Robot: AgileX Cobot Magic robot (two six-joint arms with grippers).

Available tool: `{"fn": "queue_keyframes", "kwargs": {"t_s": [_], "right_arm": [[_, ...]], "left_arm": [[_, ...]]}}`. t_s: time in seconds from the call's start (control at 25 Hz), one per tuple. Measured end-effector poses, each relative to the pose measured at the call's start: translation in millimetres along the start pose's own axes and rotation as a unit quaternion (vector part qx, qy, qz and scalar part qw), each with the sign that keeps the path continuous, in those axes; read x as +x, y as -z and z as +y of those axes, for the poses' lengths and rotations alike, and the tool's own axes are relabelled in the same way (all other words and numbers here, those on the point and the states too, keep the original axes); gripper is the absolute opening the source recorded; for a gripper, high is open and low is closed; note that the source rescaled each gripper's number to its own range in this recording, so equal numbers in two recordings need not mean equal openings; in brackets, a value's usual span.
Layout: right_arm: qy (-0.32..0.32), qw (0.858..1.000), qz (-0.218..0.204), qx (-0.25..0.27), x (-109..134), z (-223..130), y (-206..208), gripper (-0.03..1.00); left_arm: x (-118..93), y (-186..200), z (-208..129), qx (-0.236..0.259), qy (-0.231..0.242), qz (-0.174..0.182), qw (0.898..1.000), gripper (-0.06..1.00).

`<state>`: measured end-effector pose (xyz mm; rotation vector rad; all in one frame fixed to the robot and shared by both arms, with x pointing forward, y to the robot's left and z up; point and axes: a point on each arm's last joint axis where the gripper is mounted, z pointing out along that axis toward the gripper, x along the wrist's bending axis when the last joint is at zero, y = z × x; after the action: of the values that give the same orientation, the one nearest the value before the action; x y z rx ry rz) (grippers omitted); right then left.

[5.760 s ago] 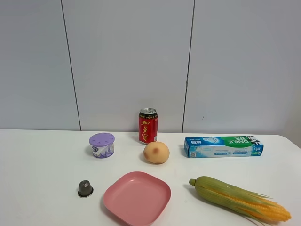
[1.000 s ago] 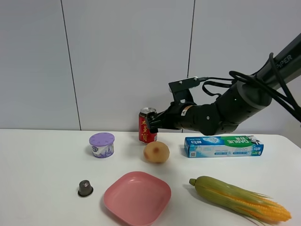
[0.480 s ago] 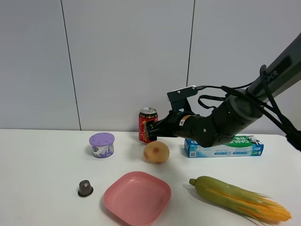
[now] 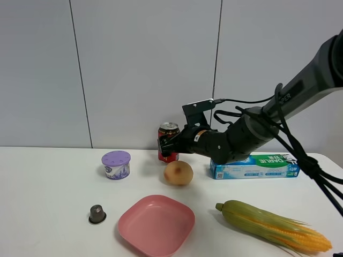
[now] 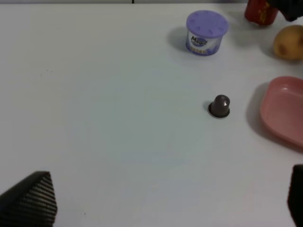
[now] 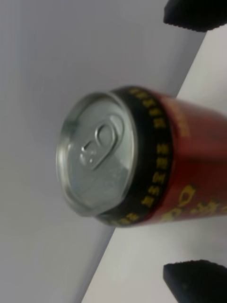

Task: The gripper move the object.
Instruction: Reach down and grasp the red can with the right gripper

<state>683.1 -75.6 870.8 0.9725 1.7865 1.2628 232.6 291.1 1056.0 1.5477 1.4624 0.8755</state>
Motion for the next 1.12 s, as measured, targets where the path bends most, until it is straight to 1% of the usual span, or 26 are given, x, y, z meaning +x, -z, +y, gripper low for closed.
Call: {"fn": "queue_keyframes", "kwargs": {"t_s": [0.2, 0.36, 0.76, 1.12], "right_arm": [[0.011, 1.0, 0.014, -0.008, 8.5, -0.6, -10.4, 0.97], [0.015, 1.0, 0.02, 0.001, 11.5, -7.5, -16.8, 0.97], [0.015, 1.0, 0.021, 0.008, 13.3, -19.5, -21.7, 0.97], [0.013, 1.0, 0.018, -0.01, 13.9, -15.7, -43.4, 0.97]], "left_arm": [[0.0, 0.0, 0.0, 0.0, 0.0, 0.0, 1.0, 1.0], [0.0, 0.0, 0.0, 0.0, 0.0, 0.0, 1.0, 1.0], [0.0, 0.0, 0.0, 0.0, 0.0, 0.0, 1.0, 1.0], [0.0, 0.0, 0.0, 0.0, 0.0, 0.0, 1.0, 1.0]]}}
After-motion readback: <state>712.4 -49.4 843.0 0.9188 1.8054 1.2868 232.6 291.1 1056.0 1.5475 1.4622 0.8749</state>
